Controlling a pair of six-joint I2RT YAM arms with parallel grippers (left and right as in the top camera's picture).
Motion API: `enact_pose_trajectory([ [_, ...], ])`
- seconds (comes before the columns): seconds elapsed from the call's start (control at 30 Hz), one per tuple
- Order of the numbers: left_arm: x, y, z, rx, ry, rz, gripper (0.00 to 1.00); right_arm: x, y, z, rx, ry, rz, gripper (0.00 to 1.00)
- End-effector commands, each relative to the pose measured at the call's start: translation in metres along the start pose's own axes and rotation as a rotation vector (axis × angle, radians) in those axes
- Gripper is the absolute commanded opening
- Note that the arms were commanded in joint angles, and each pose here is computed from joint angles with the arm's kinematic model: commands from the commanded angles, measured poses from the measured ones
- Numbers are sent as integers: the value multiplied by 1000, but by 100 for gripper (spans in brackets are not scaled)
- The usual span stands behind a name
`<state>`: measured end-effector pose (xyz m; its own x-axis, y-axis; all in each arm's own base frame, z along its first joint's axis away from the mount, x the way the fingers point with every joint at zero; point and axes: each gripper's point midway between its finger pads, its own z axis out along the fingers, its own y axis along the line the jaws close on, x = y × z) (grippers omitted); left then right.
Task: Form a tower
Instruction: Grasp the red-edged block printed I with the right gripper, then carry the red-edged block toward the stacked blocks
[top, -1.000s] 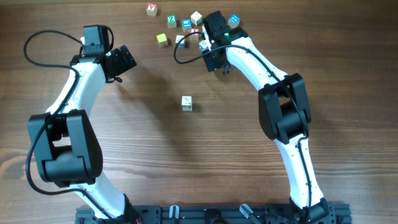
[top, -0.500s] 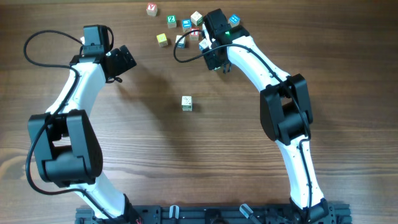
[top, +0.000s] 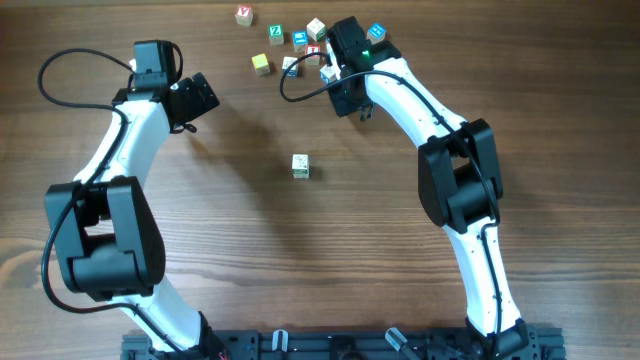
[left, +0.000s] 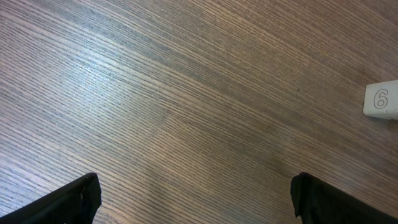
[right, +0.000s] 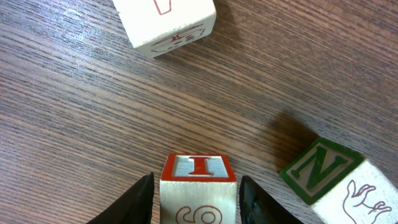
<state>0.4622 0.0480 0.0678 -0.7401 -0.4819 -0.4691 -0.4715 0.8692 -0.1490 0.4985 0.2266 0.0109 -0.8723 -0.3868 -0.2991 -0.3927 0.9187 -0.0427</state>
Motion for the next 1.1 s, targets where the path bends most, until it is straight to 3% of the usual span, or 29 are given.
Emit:
enact_pose_trajectory([
  [0.0,-2,1,2,-6,-3,4,100,-21,0,-33,6,-84,2,42],
  [0.2,-2,1,2,-6,-3,4,100,-18,-1,-35,7,-70,2,34],
  [0.33,-3,1,2,-5,-4,4,100,-9,1,-34,-4,-36,1,40],
  [0.47,-3,1,2,-5,-4,4,100,0,1,-33,-4,1,1,28],
  [0.63,-2,1,2,-6,-3,4,100,23,48,-40,-259,109,74,27],
  [0.77,-2,1,2,-6,-3,4,100,40,60,-42,-233,180,107,29],
  [1.07,-3,1,2,-5,-4,4,100,42,68,-41,-158,172,82,46],
])
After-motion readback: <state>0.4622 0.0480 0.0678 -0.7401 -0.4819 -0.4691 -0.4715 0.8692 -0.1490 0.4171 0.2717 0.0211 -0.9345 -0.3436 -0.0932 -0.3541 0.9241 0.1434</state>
